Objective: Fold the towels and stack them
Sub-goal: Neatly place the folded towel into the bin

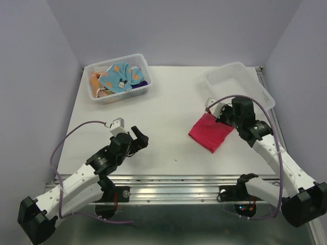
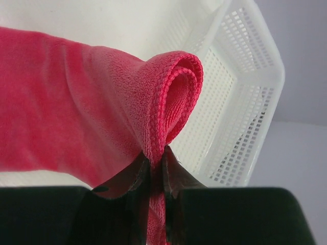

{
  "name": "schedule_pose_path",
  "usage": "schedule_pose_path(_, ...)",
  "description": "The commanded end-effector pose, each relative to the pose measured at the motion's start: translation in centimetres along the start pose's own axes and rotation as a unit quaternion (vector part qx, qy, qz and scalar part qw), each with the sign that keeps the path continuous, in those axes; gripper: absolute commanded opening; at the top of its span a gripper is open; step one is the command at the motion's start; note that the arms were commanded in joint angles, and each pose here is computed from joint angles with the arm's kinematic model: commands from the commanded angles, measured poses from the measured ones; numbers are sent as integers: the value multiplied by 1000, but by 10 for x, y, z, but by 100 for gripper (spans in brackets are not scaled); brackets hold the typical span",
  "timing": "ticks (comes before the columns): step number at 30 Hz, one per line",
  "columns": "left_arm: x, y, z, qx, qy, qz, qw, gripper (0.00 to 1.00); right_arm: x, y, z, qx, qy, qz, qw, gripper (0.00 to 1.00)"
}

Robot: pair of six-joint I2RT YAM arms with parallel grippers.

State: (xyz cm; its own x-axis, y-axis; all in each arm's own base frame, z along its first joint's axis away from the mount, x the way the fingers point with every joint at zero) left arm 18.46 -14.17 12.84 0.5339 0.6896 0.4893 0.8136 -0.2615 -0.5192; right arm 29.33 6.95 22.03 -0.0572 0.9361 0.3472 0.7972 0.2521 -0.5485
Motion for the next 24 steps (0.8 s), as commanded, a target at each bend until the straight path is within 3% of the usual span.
schedule_pose_path(1, 23, -1, -18, 3, 8, -49, 999, 99, 20, -25, -40, -11, -92, -38, 995, 1)
schedule_pose_path(5, 39, -3, -27, 22, 11, -77, 997, 99, 5, -33, -19, 71, -146, -6, 987, 1)
schedule_pose_path(11, 53, 3, -38, 40, 22, -99, 994, 99, -30, -31, -26, 105, -176, 32, 978, 1)
schedule_pose_path(16, 65, 13, -37, 75, 33, -116, 990, 99, -86, -45, -44, 123, -171, 85, 974, 1)
schedule_pose_path(24, 80, 35, -28, 93, 29, -110, 989, 99, -132, -63, -65, 101, -192, 136, 967, 1)
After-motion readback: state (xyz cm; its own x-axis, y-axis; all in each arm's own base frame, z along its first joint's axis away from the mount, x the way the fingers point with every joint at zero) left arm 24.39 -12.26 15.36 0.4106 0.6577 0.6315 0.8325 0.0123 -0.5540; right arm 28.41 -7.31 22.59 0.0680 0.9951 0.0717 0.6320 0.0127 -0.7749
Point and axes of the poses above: each gripper's point midway between its finger pads, its own y axis out along the fingers, its own z axis along the line the jaws close on, x = y × z, the point moved 3 cm from there along -y, back along the fingers, and after that the axes turned 15 degrees about -y, right-handed, at the moved point
